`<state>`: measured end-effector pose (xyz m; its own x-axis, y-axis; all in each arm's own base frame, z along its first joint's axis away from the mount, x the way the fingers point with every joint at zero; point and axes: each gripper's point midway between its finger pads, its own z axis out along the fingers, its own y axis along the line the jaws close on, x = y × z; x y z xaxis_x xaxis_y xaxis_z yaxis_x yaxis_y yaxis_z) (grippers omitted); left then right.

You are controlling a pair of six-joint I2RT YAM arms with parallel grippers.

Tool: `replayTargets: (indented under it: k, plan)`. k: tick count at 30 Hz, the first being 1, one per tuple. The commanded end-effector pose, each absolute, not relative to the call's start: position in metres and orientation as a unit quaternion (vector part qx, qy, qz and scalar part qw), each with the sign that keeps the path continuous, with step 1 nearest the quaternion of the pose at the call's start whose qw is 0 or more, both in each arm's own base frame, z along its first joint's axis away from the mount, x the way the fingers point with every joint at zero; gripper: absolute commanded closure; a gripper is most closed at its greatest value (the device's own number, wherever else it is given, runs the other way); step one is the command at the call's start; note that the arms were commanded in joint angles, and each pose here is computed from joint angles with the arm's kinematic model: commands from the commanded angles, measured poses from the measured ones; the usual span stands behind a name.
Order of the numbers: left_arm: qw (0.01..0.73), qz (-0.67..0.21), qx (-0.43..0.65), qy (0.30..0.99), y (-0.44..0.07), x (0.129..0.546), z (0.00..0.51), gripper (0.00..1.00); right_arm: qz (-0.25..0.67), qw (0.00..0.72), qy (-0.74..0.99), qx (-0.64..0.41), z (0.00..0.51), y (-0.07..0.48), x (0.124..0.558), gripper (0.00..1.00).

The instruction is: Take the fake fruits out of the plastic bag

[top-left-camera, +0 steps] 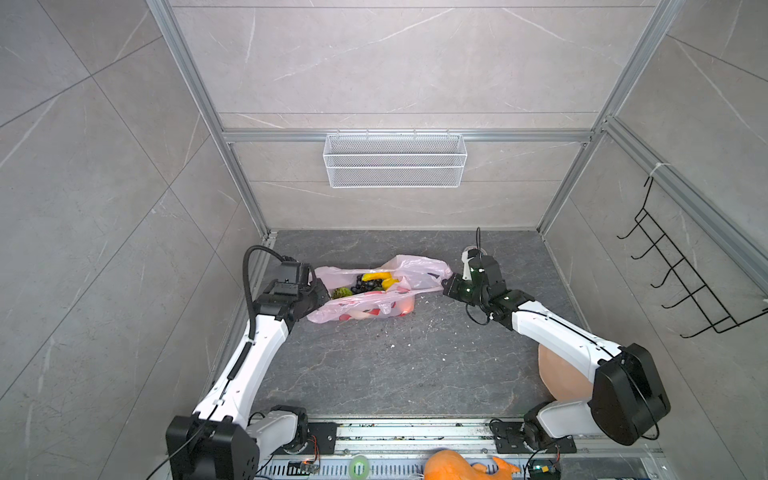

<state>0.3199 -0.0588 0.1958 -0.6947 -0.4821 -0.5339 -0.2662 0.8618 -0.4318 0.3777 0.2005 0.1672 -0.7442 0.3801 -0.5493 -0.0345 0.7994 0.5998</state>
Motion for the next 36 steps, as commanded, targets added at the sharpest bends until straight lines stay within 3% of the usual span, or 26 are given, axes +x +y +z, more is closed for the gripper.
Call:
replayTargets:
  k: [1,6,9,13,16,18,27,36]
  plan:
    - [0.352,-0.208,-0.210,0.888,-0.062,0.329,0.199,1.00,0.335,0.295,0.886,0.126,0.126,0.200,0.381,1.00]
    - [0.320,-0.227,-0.207,0.896,-0.071,0.325,0.174,1.00,0.362,0.236,0.890,0.143,0.076,0.220,0.379,1.00]
    - [0.310,-0.225,-0.198,0.902,-0.075,0.323,0.166,1.00,0.346,0.236,0.900,0.122,0.076,0.224,0.374,1.00]
    - [0.315,-0.204,-0.178,0.910,-0.080,0.316,0.164,1.00,0.265,0.289,0.917,0.073,0.111,0.210,0.362,0.59]
    - [0.322,-0.180,-0.155,0.917,-0.086,0.310,0.163,1.00,0.221,0.315,0.922,0.045,0.136,0.202,0.349,0.42]
    - [0.325,-0.163,-0.141,0.921,-0.090,0.307,0.162,1.00,0.194,0.321,0.926,0.032,0.146,0.196,0.339,0.36]
    - [0.328,-0.120,-0.119,0.930,-0.095,0.302,0.157,1.00,0.111,0.384,0.916,-0.043,0.205,0.198,0.295,0.36]
    - [0.330,-0.120,-0.119,0.929,-0.095,0.303,0.160,1.00,0.154,0.357,0.912,-0.135,0.192,0.315,0.297,0.39]
